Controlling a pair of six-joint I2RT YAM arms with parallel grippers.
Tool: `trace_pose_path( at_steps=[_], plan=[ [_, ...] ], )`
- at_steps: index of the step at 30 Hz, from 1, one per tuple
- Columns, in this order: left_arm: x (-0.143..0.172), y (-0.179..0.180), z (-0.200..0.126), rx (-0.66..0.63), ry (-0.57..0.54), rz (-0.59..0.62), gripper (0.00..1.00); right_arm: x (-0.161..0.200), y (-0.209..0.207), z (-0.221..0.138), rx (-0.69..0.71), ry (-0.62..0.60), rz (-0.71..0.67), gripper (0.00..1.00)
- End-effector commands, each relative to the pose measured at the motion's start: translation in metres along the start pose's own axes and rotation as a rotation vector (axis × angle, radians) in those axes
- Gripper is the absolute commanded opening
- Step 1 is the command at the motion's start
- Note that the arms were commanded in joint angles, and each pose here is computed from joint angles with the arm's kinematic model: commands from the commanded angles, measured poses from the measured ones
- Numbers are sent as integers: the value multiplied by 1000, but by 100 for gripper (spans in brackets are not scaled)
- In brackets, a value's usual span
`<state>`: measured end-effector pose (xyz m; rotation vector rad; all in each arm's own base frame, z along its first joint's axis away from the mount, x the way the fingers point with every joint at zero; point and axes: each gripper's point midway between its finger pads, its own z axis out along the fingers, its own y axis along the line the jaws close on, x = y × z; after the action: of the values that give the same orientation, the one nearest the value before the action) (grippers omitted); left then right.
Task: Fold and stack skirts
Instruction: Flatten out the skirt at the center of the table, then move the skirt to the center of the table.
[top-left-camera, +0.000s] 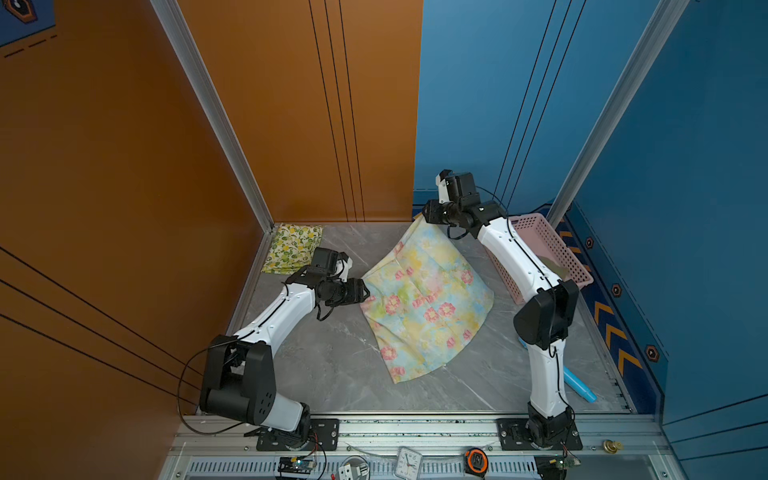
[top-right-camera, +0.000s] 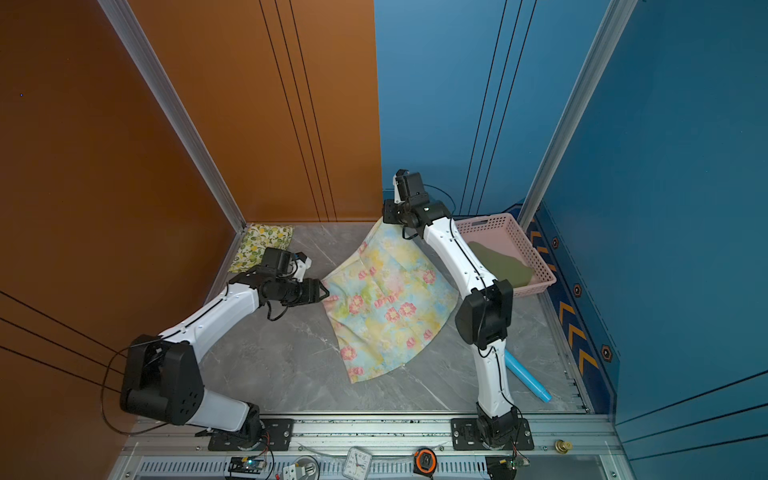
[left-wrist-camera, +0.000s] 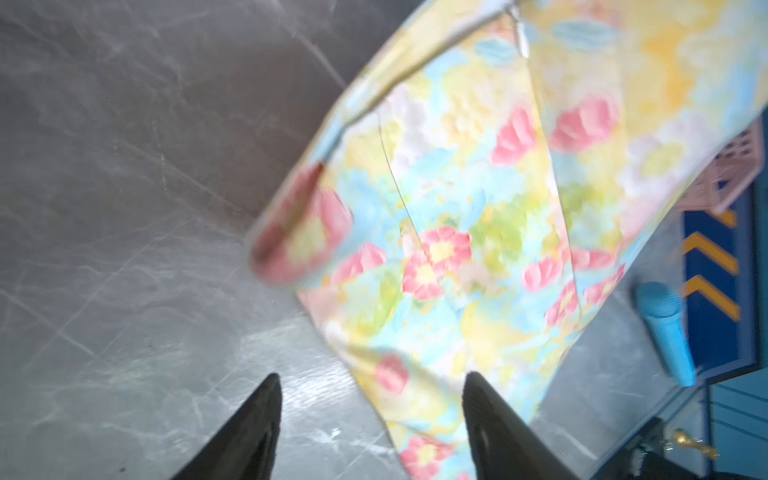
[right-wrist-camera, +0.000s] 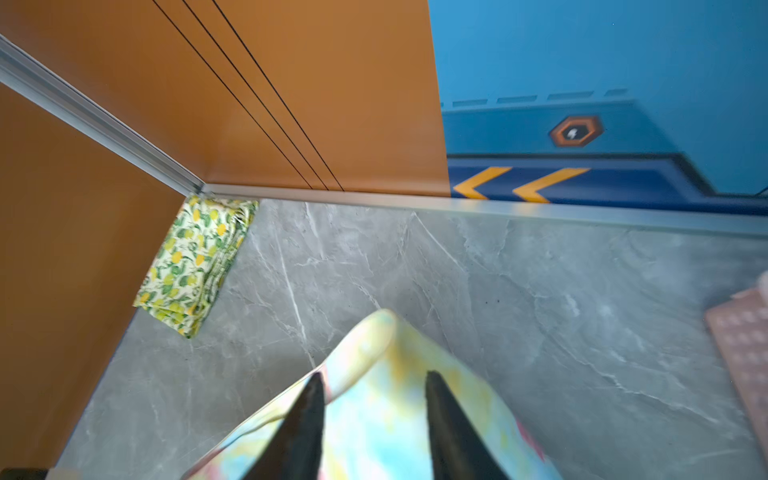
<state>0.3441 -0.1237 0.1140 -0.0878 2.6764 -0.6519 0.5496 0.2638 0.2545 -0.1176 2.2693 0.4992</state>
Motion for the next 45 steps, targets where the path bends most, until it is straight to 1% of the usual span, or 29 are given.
trace_pose_path(
  at_steps=[1, 2, 5, 7, 8, 9, 14, 17, 21, 22, 23, 25, 29, 31, 35, 37, 39, 42, 45],
  plan=[
    [-10, 13, -20, -59, -49, -43, 85, -19, 13, -25, -21, -45, 29, 84],
    [-11, 18, -23, -85, -58, -47, 91, -12, 8, -23, -9, -25, 26, 86],
    [-11, 33, -29, -167, -56, -48, 93, 13, -9, -22, 47, 34, 15, 86],
    [-8, 36, -28, -187, -55, -44, 93, 32, -22, -19, 84, 76, 16, 86],
    [-7, 36, -26, -195, -51, -39, 93, 34, -23, -27, 91, 78, 17, 86],
    [-5, 36, -24, -206, -45, -33, 93, 42, -27, -27, 105, 94, 16, 86],
    [4, 28, -9, -260, -12, 39, 93, 84, -44, -21, 147, 188, 14, 85],
    [6, 17, 3, -284, 7, 94, 94, 100, -49, -12, 149, 221, 24, 85],
    [6, 9, 17, -279, 27, 103, 94, 110, -50, 5, 147, 254, 27, 85],
    [6, 9, 19, -271, 30, 92, 94, 110, -49, 7, 145, 252, 26, 85],
    [6, 9, 21, -261, 35, 79, 94, 120, -53, 19, 154, 279, 23, 85],
    [5, 13, 21, -236, 36, 43, 94, 129, -52, 31, 158, 301, -1, 84],
    [-1, 19, 8, -221, -3, 5, 96, 144, -50, 47, 172, 330, -38, 85],
    [-5, 21, 0, -210, -30, -17, 99, 149, -48, 53, 190, 334, -83, 86],
    [-18, 23, -21, -204, -116, -51, 98, 157, -39, 60, 205, 339, -165, 90],
    [-25, 26, -33, -212, -158, -60, 98, 160, -35, 62, 204, 339, -195, 94],
    [-33, 30, -46, -214, -200, -76, 98, 159, -30, 62, 197, 330, -213, 100],
    [-40, 39, -57, -210, -235, -106, 98, 157, -25, 63, 184, 317, -213, 100],
    [-40, 49, -59, -218, -242, -120, 98, 149, -21, 62, 181, 290, -211, 100]
  ],
)
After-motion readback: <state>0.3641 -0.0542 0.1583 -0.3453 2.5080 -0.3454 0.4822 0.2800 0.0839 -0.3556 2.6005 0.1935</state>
